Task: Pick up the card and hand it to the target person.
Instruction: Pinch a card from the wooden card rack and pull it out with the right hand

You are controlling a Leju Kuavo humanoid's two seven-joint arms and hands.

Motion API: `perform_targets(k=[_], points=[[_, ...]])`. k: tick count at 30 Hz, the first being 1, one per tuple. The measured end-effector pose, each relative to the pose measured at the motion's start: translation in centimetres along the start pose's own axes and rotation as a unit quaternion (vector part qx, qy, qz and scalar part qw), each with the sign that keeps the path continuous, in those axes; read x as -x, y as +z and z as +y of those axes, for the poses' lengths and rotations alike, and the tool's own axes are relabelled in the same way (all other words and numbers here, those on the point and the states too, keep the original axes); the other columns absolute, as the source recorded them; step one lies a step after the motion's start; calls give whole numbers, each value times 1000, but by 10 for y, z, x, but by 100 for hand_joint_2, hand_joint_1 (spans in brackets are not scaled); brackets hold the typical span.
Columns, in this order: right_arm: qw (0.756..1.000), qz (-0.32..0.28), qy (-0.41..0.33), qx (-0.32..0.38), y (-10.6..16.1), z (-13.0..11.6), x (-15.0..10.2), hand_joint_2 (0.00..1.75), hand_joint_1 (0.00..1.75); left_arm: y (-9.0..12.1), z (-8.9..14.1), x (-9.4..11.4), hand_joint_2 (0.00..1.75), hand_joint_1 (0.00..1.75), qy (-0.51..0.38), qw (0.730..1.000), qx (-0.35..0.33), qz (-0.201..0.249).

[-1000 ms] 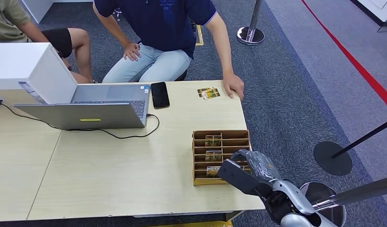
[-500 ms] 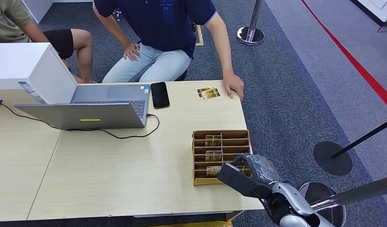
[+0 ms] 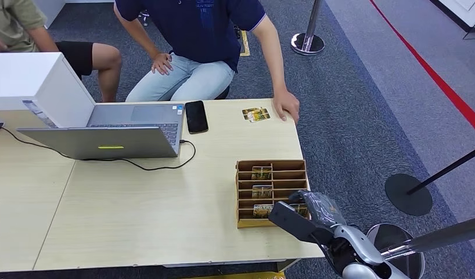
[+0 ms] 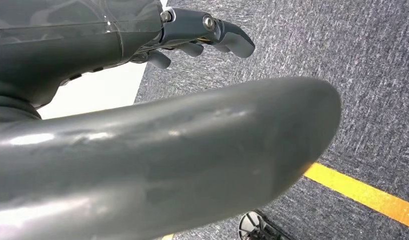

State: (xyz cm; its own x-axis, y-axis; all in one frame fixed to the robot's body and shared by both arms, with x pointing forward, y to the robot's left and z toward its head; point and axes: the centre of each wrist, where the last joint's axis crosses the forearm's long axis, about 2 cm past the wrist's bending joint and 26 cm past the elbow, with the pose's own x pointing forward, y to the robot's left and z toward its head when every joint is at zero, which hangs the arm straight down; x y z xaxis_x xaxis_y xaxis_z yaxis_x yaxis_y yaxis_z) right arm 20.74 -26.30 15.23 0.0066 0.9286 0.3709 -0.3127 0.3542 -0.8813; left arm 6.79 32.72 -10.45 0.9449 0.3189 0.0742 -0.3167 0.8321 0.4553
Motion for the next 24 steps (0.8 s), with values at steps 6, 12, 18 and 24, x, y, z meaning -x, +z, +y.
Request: perform_targets(k=[6,12,18,24], points=[[1000,2,7,2,0,1,1,175,92,0,0,0,0,0,0,1000,0,-1],[999,7,37,0,0,1,4,175,96,0,0,0,0,0,0,1000,1,-1],[997,17,72,-4,-2,-3,8,175,94,0,-1,0,0,0,-1,1000,4,-5],[996,24,88,-9,-2,-6,10,175,97,1,-3,1,0,0,-1,1000,9,-7]])
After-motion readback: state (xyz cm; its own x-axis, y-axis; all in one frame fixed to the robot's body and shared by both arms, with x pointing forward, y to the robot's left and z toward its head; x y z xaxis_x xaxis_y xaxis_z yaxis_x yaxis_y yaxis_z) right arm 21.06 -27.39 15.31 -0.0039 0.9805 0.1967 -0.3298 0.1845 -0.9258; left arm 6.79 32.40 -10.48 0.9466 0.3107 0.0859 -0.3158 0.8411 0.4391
